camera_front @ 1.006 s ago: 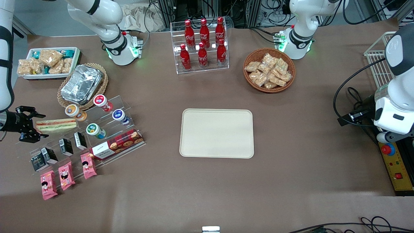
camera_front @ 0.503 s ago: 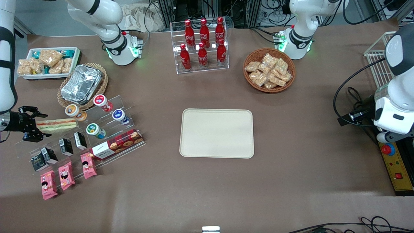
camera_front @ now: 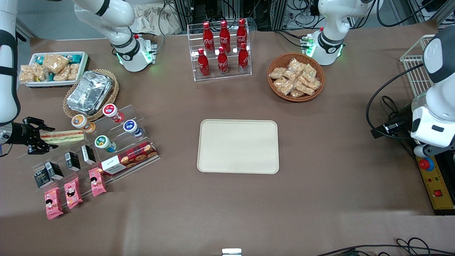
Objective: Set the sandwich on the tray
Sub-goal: 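Close the right gripper on the wrapped sandwich, then lift the sandwich off the rack and carry it over the cream tray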
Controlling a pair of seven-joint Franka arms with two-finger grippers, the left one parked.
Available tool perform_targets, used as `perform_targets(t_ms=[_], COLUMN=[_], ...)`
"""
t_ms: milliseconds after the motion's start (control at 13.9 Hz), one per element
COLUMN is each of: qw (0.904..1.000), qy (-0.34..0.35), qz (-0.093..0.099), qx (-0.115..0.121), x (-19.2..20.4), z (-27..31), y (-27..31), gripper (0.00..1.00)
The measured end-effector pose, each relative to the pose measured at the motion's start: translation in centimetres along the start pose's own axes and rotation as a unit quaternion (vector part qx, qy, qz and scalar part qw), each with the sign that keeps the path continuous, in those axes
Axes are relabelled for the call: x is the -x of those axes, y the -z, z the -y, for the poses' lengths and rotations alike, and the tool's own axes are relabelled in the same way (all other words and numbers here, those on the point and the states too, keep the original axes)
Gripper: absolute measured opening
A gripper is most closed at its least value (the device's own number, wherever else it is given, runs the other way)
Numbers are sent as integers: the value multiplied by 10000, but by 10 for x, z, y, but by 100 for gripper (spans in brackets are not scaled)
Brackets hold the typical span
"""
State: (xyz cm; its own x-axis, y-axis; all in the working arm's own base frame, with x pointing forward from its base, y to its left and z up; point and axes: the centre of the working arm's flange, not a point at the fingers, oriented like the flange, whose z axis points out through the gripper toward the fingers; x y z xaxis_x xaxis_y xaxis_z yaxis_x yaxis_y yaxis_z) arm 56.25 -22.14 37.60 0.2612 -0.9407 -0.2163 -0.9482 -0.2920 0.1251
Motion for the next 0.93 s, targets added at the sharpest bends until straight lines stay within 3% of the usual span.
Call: perform_targets(t_ms=[144,216,359,503,719,934], qw=[10000,10000,10000,9999,9994,9976], qy=[1,3,24,80,165,354], qz=[-13,-22,-34,-63,-187,-367], qx=[-16,-26,-40,-73,-230,-468], x=[0,0,0,0,2,11], z=[0,0,1,1,5,12], y=[1,2,4,7,28,60], gripper=[61,49,46,37,35,19])
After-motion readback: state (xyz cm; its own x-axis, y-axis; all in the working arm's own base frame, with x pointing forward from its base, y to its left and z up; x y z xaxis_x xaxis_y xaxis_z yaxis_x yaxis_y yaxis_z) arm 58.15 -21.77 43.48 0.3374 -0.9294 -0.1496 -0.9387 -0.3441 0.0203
